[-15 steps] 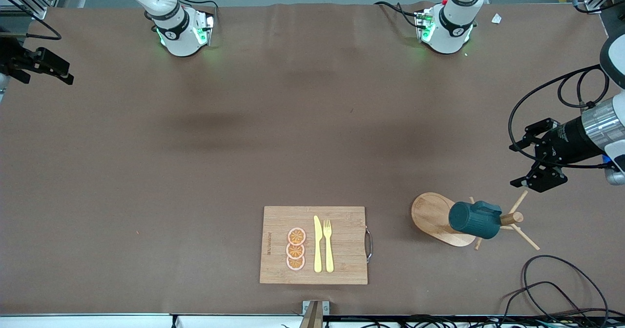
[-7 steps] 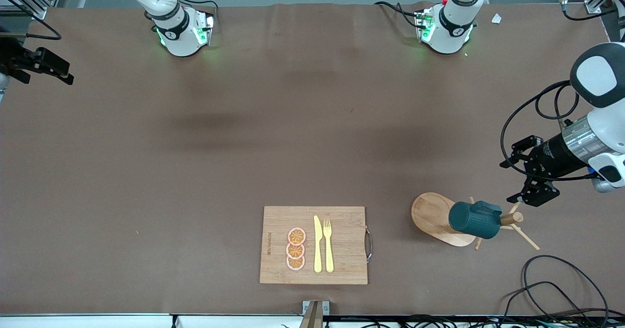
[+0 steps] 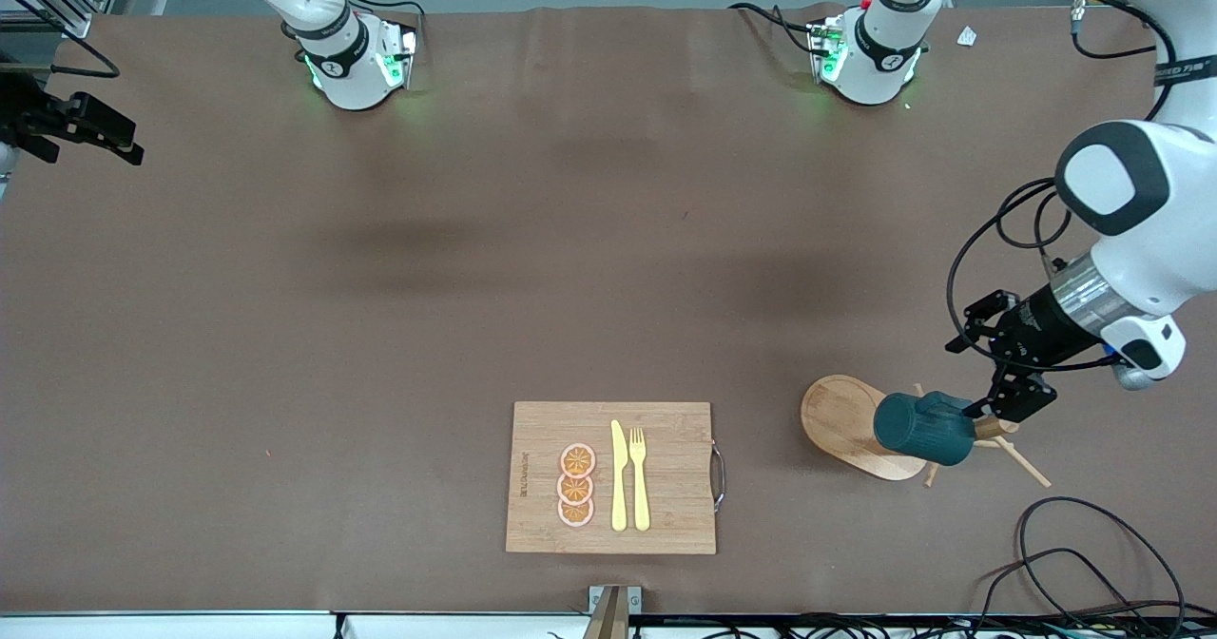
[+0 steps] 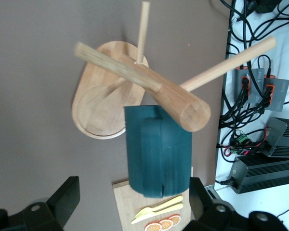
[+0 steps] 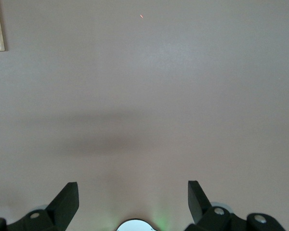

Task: Transfer cup from left to right arm and place
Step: 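Close the left gripper around the teal mug body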

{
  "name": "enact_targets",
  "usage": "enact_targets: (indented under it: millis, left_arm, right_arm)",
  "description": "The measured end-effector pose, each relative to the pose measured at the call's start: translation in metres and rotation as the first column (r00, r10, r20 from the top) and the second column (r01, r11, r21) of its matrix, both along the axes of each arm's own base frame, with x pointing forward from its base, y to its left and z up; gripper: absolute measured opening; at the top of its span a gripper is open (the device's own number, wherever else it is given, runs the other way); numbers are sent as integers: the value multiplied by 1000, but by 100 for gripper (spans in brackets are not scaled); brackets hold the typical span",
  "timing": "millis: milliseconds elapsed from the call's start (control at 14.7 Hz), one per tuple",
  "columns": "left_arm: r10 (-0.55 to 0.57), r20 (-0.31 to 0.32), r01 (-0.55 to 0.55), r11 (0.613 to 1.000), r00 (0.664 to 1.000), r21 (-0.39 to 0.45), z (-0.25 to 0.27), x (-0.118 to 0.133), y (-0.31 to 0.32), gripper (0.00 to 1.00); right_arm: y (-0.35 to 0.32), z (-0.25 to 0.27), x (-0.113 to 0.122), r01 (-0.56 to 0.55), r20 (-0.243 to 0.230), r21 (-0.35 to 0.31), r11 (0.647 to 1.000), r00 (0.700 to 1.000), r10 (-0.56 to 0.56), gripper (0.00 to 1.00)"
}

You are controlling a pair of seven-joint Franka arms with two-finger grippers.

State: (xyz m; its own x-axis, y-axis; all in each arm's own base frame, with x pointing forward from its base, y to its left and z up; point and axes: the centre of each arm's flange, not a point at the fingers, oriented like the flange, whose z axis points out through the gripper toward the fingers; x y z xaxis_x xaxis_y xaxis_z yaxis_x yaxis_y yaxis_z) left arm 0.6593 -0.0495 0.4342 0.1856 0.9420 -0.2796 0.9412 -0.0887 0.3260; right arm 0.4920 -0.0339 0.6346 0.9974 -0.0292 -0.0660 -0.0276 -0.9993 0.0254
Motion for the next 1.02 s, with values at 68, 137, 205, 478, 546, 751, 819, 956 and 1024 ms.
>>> enact_targets:
  millis: [68, 137, 205, 478, 546, 751, 819, 956, 1024]
  left_arm:
    - [1, 7, -1, 1000, 1000, 0, -5, 2, -3, 100]
    - [2, 11, -2, 1000, 1000, -1, -9, 4, -5, 100]
    - [5, 14, -4, 1000, 1000, -2, -12, 5, -6, 100]
    - [12, 36, -10, 999, 999, -35, -20, 9, -5, 100]
    - [9, 33, -8, 999, 999, -47, -25, 10, -5, 100]
    - [-5, 43, 8, 998, 999, -65, -39, 13, -6, 100]
    - [-9, 46, 12, 998, 999, -63, -43, 14, -6, 100]
    - [-21, 58, 24, 998, 998, -53, -50, 16, -5, 100]
    - [-22, 65, 25, 998, 998, -49, -54, 18, -4, 100]
  right_arm:
    - [0, 0, 0, 0, 0, 0, 1000, 1000, 0, 100]
    - [0, 0, 0, 0, 0, 0, 1000, 1000, 0, 100]
    - [0, 0, 0, 0, 0, 0, 1000, 1000, 0, 100]
    - [0, 0, 0, -1, 0, 0, 1000, 1000, 1, 100]
    - [1, 0, 0, -1, -1, 0, 1000, 1000, 1, 100]
    - [2, 0, 0, -4, -5, 0, 1000, 1000, 4, 100]
    - [3, 0, 0, -5, -5, 0, 1000, 1000, 5, 100]
    - [5, 0, 0, -9, -5, 0, 1000, 1000, 9, 100]
    - [6, 0, 0, -11, -5, 0, 1000, 1000, 11, 100]
